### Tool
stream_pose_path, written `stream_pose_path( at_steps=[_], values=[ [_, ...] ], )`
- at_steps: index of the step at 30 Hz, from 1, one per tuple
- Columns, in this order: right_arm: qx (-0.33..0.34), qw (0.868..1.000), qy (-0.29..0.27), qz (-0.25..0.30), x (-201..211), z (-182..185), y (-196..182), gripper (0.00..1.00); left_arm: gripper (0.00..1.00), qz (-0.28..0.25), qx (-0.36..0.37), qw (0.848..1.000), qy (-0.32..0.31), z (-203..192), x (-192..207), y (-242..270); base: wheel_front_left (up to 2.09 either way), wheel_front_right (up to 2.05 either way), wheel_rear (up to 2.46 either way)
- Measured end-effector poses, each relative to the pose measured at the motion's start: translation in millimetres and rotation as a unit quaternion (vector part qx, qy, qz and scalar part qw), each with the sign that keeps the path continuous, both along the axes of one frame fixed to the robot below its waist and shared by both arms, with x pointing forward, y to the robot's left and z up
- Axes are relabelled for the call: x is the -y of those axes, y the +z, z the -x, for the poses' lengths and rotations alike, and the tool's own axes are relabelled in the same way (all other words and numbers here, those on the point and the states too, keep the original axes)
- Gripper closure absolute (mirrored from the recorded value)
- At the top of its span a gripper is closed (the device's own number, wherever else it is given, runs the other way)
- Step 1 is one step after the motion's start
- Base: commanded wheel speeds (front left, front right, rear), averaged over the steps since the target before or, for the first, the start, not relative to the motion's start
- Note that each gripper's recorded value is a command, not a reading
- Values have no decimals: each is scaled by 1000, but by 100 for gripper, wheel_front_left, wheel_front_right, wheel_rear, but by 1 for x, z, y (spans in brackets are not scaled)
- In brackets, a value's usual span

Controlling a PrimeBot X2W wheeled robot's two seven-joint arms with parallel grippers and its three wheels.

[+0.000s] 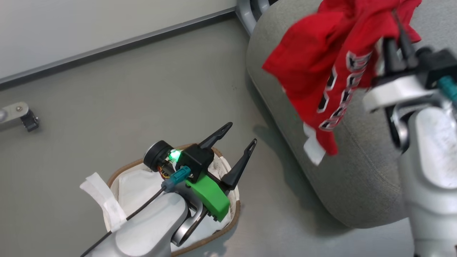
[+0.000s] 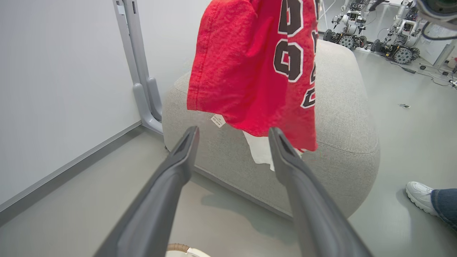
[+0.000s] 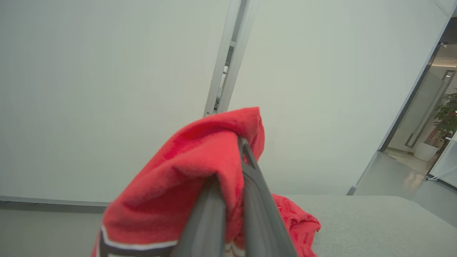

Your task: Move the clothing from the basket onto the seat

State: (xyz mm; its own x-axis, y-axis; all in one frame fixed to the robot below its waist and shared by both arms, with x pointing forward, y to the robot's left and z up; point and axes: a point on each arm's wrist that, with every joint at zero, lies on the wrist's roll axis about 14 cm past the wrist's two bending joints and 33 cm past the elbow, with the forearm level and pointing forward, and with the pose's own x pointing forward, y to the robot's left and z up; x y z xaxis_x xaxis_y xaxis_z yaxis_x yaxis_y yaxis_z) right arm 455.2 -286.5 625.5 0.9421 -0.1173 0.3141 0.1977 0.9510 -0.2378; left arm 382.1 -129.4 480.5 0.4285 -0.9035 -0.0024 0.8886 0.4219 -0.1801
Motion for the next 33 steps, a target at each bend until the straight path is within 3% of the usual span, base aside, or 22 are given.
stream_pose_path(
  at_steps=[11,19,27,30,33],
  values=[
    [65,994,-22,82,20,-58,108,100,0,4,-3,999,32,-27,-16,-8,0,0,0],
    [63,986,-90,124,67,-90,157,100,0,-1,-7,999,43,-46,-23,-21,0,0,0],
    [3,974,-171,147,133,-109,141,100,0,-8,-17,999,48,-62,-29,-43,0,0,0],
    [-39,968,-195,154,155,-116,114,100,0,-10,-23,999,48,-66,-31,-52,0,0,0],
    [-92,964,-209,138,175,-122,63,100,0,-16,-30,998,49,-69,-34,-62,0,0,0]
  ],
)
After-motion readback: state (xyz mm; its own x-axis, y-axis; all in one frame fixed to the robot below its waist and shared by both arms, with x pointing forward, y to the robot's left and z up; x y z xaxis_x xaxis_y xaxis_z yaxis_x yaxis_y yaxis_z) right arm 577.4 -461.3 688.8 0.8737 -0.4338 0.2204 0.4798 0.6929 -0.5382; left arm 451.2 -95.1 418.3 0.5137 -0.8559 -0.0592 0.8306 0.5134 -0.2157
